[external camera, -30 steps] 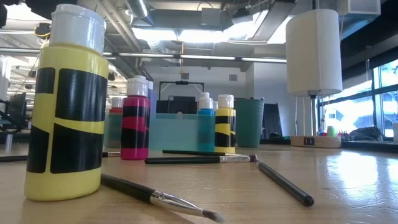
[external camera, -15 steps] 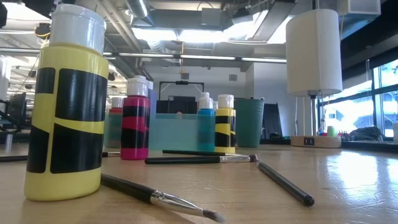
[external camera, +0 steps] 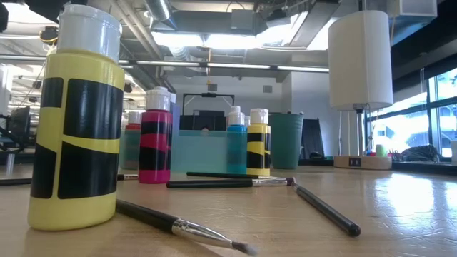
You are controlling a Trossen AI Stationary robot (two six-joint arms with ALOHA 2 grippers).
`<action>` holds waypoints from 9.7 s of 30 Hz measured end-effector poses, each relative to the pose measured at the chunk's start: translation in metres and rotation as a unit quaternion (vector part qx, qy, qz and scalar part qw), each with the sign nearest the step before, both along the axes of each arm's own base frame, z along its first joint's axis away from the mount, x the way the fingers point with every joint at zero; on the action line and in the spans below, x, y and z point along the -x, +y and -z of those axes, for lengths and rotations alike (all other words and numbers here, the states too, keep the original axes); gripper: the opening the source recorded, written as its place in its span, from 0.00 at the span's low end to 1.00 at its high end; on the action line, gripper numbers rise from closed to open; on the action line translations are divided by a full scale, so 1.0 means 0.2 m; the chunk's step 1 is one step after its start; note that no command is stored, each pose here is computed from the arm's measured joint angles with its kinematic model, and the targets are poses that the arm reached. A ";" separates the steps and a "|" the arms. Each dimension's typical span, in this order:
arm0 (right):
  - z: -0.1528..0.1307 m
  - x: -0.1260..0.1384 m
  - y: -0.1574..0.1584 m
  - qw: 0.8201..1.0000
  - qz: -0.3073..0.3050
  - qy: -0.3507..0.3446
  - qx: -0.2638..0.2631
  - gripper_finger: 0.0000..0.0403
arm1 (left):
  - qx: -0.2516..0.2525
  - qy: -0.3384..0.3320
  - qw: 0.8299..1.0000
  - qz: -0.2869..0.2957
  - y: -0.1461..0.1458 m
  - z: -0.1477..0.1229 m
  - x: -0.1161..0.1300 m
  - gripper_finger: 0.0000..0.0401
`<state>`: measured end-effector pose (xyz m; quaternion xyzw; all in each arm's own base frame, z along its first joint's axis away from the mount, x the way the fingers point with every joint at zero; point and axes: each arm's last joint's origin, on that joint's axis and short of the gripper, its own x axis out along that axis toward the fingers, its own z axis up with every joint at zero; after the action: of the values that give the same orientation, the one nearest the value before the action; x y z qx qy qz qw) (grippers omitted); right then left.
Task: Pick & Place Paint Supplies
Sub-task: Put the big light pink bottle into the green bin, then put the black paint brush into the dark green cup
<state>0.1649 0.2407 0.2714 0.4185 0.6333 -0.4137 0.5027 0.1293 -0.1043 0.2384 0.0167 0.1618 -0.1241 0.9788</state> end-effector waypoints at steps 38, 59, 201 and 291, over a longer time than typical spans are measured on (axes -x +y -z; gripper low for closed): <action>0.00 0.00 0.00 1.000 0.000 0.013 -0.019 0.30 | -0.033 0.050 0.998 0.000 -0.06 0.10 -0.06 0.42; 0.00 -0.10 -0.08 0.998 -0.053 0.001 -0.023 0.30 | 0.030 0.071 0.996 -0.035 -0.06 0.11 -0.07 0.42; -0.02 -1.24 -1.89 0.976 -0.142 -0.160 0.037 0.43 | -0.068 0.091 0.992 -0.057 -0.10 0.23 -0.13 0.42; -0.30 -1.22 -1.84 0.958 -0.111 -0.265 -0.015 0.44 | -0.057 0.144 0.987 -0.051 -0.09 0.26 -0.11 0.42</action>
<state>0.4084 -0.1270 0.3318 0.4478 0.5260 -0.2195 0.6890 0.1507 -0.1217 0.1856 0.0457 0.3087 -0.0653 0.9478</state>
